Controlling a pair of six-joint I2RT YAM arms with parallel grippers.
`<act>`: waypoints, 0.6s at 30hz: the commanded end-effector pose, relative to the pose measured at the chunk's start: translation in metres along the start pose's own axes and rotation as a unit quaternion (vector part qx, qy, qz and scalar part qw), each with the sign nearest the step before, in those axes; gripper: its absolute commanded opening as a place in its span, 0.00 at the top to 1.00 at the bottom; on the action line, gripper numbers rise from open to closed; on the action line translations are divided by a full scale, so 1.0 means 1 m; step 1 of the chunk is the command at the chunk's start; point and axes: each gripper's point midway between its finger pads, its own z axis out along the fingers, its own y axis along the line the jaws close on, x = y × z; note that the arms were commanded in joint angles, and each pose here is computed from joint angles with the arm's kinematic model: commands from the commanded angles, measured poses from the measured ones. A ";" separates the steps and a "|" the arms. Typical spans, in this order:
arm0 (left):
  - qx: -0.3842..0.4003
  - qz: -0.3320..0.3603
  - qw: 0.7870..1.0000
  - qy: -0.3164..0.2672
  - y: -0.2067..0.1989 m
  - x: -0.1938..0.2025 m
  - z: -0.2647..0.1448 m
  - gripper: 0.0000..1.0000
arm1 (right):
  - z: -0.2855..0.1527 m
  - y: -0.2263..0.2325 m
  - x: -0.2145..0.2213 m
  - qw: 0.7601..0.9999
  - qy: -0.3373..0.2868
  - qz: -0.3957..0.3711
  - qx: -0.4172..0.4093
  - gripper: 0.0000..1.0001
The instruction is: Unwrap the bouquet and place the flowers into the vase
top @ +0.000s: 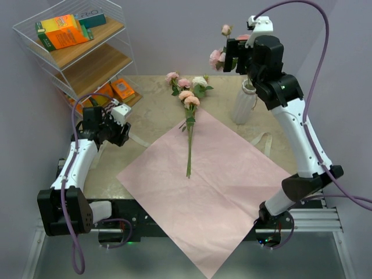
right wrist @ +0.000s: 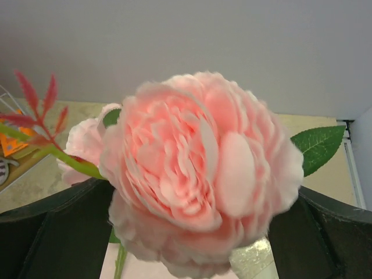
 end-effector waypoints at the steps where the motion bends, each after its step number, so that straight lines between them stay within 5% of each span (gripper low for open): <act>1: -0.012 0.011 1.000 -0.018 0.006 -0.010 -0.007 0.39 | -0.053 -0.014 -0.052 0.997 -0.066 0.041 -0.009 0.01; 18: 0.000 0.005 1.000 -0.023 0.002 -0.017 -0.010 0.39 | -0.139 -0.010 -0.114 0.983 -0.143 0.066 -0.094 0.01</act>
